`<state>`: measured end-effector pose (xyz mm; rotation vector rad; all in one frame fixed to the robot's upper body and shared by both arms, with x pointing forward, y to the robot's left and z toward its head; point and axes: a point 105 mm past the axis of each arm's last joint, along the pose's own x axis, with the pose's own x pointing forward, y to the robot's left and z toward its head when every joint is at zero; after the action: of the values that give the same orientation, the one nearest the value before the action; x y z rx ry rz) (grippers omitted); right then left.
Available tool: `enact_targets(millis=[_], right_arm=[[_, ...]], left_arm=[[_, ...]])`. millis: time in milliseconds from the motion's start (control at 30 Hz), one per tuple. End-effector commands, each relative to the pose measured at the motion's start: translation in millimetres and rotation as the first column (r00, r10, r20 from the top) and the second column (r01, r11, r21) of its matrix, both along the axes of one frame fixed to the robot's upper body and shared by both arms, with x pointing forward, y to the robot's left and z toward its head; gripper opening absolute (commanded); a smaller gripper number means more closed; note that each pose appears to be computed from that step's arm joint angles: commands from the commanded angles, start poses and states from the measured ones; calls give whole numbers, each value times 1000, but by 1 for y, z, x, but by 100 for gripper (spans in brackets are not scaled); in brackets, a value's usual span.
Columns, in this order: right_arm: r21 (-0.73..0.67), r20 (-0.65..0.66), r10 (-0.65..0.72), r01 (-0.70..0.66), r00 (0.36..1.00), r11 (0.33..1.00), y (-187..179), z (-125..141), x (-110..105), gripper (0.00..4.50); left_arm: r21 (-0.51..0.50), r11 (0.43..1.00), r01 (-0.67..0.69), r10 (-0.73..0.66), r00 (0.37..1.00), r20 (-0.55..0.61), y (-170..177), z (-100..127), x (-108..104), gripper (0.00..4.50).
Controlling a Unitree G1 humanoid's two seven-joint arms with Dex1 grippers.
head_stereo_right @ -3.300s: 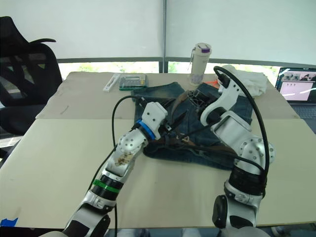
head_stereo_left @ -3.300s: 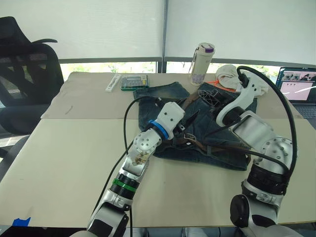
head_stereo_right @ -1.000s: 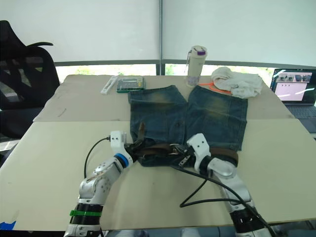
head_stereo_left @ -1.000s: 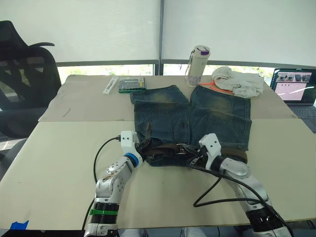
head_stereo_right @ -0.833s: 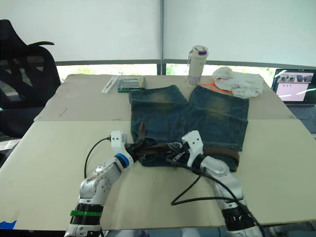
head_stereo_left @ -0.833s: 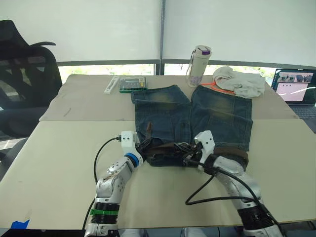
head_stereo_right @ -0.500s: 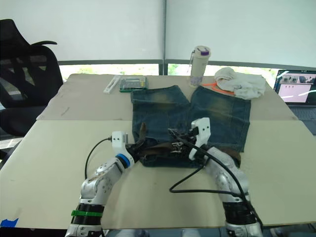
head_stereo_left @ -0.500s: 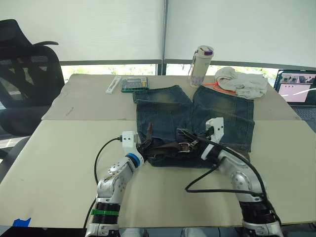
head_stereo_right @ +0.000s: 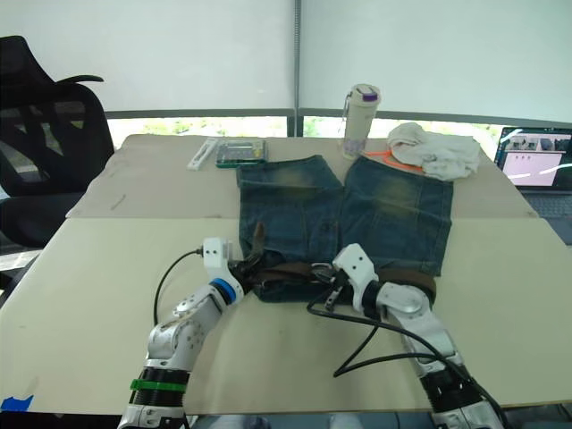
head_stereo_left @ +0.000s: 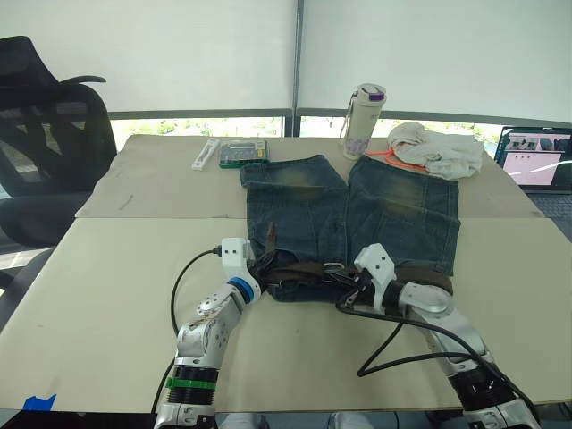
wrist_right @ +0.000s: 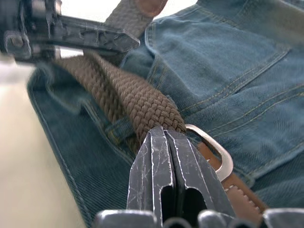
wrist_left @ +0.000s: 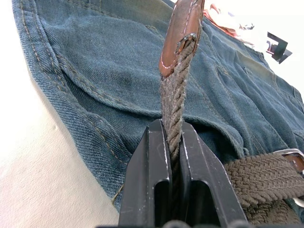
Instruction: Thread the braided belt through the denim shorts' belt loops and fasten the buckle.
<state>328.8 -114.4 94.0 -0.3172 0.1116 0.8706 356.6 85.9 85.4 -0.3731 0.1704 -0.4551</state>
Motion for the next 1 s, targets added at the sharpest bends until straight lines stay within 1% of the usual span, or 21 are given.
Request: enact_targets(millis=[33,133,267,333,467,600,667,867,1000], right_arm=[[-97,-72,-55,47,996,994,-14,-26,2,7],[-163,-99,-57,40,993,986,-21,-34,2,7],[-173,-121,-55,33,991,984,-23,-35,1,7],[-181,-135,-28,3,990,983,-25,-34,-2,7],[-201,-139,-37,8,990,979,-34,-32,-2,7],[-221,-164,-12,-25,986,975,-32,-34,-5,7],[-239,-166,-21,-20,986,971,-31,-34,-2,7],[-253,-172,19,-63,985,966,-18,-32,2,7],[-307,-168,32,-83,985,948,-19,-34,4,7]], left_arm=[[23,1000,-14,15,1000,-25,5,-9,0,0],[38,999,-13,14,1000,-21,6,-9,0,0],[41,999,-14,15,1000,-22,7,-10,-1,0],[42,999,-16,17,1000,-25,8,-11,-1,0],[45,999,-18,20,999,-31,9,-13,-2,0],[46,999,-18,20,999,-33,8,-14,-3,0],[46,999,-18,20,999,-33,8,-14,-3,0],[48,999,-23,24,999,-33,9,-15,-5,0],[48,998,-30,32,999,-34,10,-16,-5,0]])
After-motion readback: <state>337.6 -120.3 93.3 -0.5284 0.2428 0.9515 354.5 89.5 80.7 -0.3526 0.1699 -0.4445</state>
